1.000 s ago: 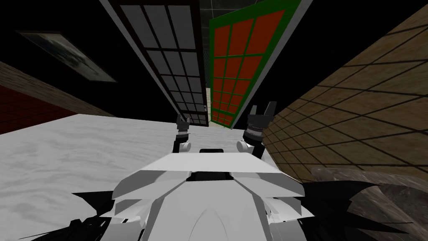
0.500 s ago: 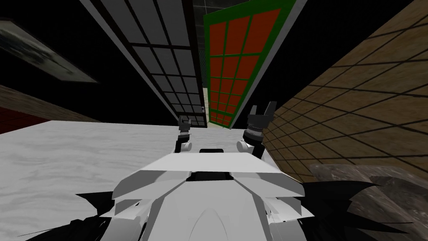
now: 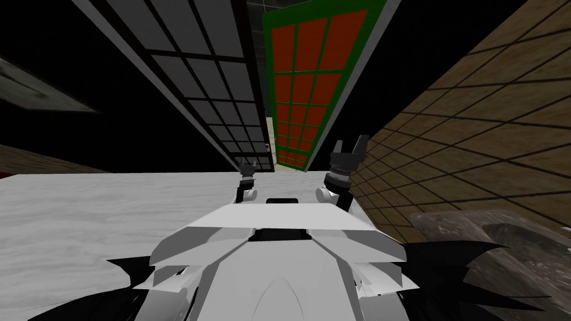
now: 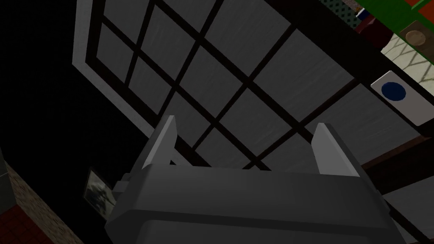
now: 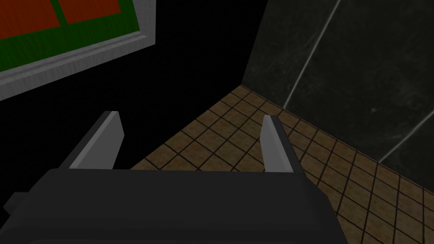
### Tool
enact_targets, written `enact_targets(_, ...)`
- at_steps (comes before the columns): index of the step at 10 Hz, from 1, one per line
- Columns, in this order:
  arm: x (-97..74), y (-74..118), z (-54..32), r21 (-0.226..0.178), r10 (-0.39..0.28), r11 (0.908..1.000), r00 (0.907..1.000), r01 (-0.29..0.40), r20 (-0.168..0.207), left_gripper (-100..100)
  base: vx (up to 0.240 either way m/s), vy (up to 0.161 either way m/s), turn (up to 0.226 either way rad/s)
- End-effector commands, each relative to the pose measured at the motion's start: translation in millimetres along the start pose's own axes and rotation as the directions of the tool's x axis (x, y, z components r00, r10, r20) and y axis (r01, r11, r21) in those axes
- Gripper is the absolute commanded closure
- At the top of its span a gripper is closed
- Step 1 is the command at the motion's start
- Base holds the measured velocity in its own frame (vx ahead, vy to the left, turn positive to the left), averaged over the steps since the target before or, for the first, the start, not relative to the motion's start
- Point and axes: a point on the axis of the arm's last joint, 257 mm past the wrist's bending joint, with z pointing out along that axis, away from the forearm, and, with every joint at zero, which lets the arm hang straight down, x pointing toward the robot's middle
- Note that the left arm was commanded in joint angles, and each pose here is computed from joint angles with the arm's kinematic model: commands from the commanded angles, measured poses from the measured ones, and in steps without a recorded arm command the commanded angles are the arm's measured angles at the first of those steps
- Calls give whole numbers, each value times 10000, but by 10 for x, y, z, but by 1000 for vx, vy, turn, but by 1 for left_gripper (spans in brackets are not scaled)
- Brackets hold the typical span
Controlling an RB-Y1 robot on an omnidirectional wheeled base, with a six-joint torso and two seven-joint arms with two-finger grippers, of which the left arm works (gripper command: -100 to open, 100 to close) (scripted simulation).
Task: Push the door open
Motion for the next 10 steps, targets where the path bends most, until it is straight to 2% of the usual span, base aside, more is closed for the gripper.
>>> enact_targets(1, -99, 93, -29, -88, -546, 9985, 9983, 548, 212, -100, 85, 47, -123)
enact_targets(3, -208, 190, -49, -139, -1176, 9929, 9920, 1184, 467, -100, 96, 49, -153)
enact_targets(5, -334, 305, -85, -201, -1775, 9835, 9810, 1795, 781, -100, 87, 47, -143)
enact_targets(7, -450, 407, -119, -197, -2365, 9706, 9655, 2400, 1089, -100, 84, 53, -130)
enact_targets(10, -622, 553, -178, -117, -3203, 9453, 9344, 3260, 1558, -100, 84, 61, -136)
